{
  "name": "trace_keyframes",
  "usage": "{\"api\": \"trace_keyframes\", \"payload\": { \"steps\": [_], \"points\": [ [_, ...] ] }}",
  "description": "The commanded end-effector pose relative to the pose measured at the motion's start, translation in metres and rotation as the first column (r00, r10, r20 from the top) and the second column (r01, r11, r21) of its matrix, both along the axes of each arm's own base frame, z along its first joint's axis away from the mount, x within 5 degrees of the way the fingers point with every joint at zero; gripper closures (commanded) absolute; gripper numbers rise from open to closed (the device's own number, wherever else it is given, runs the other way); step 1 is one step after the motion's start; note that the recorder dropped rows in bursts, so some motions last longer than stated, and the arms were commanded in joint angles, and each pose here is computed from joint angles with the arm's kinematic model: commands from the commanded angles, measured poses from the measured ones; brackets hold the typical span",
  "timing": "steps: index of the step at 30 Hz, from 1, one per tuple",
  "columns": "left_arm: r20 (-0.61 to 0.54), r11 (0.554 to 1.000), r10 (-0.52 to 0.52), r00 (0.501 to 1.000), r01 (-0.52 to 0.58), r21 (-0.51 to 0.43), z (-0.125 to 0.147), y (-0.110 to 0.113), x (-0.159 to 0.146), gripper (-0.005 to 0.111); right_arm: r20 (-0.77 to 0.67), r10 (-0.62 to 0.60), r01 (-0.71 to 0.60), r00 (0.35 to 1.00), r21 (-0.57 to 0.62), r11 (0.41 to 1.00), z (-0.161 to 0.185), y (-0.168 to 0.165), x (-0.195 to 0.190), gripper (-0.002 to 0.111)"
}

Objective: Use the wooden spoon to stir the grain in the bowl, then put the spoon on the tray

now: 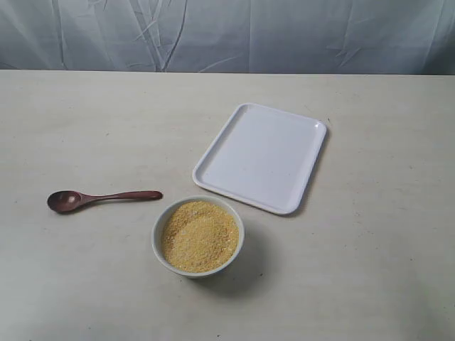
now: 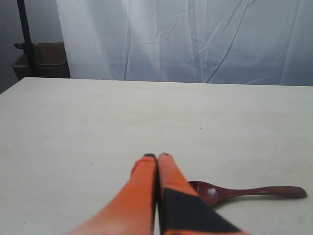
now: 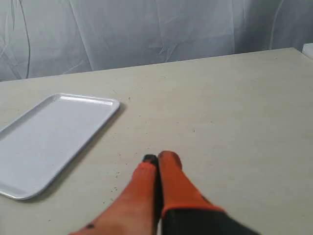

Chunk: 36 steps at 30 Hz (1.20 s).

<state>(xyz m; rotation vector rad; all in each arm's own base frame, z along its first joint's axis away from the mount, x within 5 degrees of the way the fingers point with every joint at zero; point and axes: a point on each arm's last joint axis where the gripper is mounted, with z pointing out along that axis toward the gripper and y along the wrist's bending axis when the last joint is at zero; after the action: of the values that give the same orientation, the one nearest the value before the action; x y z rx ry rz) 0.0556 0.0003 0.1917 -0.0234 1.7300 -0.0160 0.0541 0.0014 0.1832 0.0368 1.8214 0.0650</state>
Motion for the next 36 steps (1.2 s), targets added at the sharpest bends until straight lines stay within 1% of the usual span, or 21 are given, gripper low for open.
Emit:
{"api": "trace_keyframes", "payload": {
  "steps": [1,4,7,8,10,14,19,21,22,23,25,26,28,31,32,34,35,36],
  "points": [
    [0.015,1.0,0.002,1.0,-0.002,0.0,0.001,0.0,0.0,0.107,0.039,-0.002,0.002,0.999,-0.001,1.0,0.003,0.0,0.0,0.108],
    [0.015,1.0,0.002,1.0,-0.002,0.0,0.001,0.0,0.0,0.107,0.139,-0.003,0.002,0.99,0.006,1.0,0.012,0.0,0.002,0.108],
    [0.015,1.0,0.002,1.0,-0.002,0.0,0.001,0.0,0.0,0.107,0.32,-0.004,0.001,0.947,0.011,1.0,0.029,0.0,0.002,0.108],
    [0.015,1.0,0.002,1.0,-0.002,0.0,0.001,0.0,0.0,0.107,0.397,-0.006,0.0,0.918,0.013,1.0,0.036,0.0,0.001,0.108],
    [0.015,1.0,0.002,1.0,-0.002,0.0,0.001,0.0,0.0,0.107,0.504,-0.007,-0.001,0.864,0.016,1.0,0.047,0.0,-0.001,0.108],
    [0.015,1.0,0.002,1.0,-0.002,0.0,0.001,0.0,0.0,0.107,0.652,-0.011,-0.003,0.758,0.02,1.0,0.062,0.0,-0.007,0.108],
    [0.015,1.0,0.002,1.0,-0.002,0.0,0.001,0.0,0.0,0.107,0.795,-0.018,-0.007,0.607,0.028,1.0,0.079,-0.001,-0.017,0.108],
    [0.015,1.0,0.002,1.0,-0.002,0.0,0.001,0.0,0.0,0.107,0.82,-0.023,-0.007,0.572,0.033,0.999,0.082,-0.001,-0.02,0.108],
    [0.015,1.0,0.002,1.0,-0.002,0.0,0.001,0.0,0.0,0.107,0.823,-0.035,-0.005,0.567,0.046,0.999,0.082,-0.002,-0.02,0.108],
    [0.015,1.0,0.002,1.0,-0.002,0.0,0.001,0.0,0.0,0.107,0.822,-0.041,-0.005,0.568,0.053,0.999,0.082,-0.003,-0.02,0.108],
    [0.015,1.0,0.002,1.0,-0.002,0.0,0.001,0.0,0.0,0.107,0.801,-0.05,-0.006,0.597,0.067,0.998,0.079,-0.003,-0.018,0.108],
    [0.015,1.0,0.002,1.0,-0.002,0.0,0.001,0.0,0.0,0.107,0.769,-0.049,-0.006,0.638,0.068,0.998,0.076,-0.003,-0.015,0.108],
    [0.015,1.0,0.002,1.0,-0.002,0.0,0.001,0.0,0.0,0.107,0.695,-0.04,-0.006,0.718,0.063,0.998,0.08,-0.002,-0.012,0.108],
    [0.015,1.0,0.002,1.0,-0.002,0.0,0.001,0.0,0.0,0.107,0.482,-0.014,-0.004,0.876,0.036,0.999,0.09,0.0,-0.002,0.108],
    [0.015,1.0,0.002,1.0,-0.002,0.0,0.001,0.0,0.0,0.107,0.412,-0.006,-0.002,0.911,0.019,1.0,0.096,0.0,0.001,0.108],
    [0.015,1.0,0.002,1.0,-0.002,0.0,0.001,0.0,0.0,0.107,0.252,-0.001,-0.001,0.968,0.007,1.0,0.106,0.0,0.013,0.108],
    [0.015,1.0,0.002,1.0,-0.002,0.0,0.001,0.0,0.0,0.107,0.158,0.001,-0.001,0.987,0.002,1.0,0.113,0.001,0.019,0.108],
    [0.015,1.0,0.002,1.0,-0.002,0.0,0.001,0.0,0.0,0.107,0.096,0.002,-0.002,0.995,0.0,1.0,0.121,0.001,0.025,0.108]
  ]
}}
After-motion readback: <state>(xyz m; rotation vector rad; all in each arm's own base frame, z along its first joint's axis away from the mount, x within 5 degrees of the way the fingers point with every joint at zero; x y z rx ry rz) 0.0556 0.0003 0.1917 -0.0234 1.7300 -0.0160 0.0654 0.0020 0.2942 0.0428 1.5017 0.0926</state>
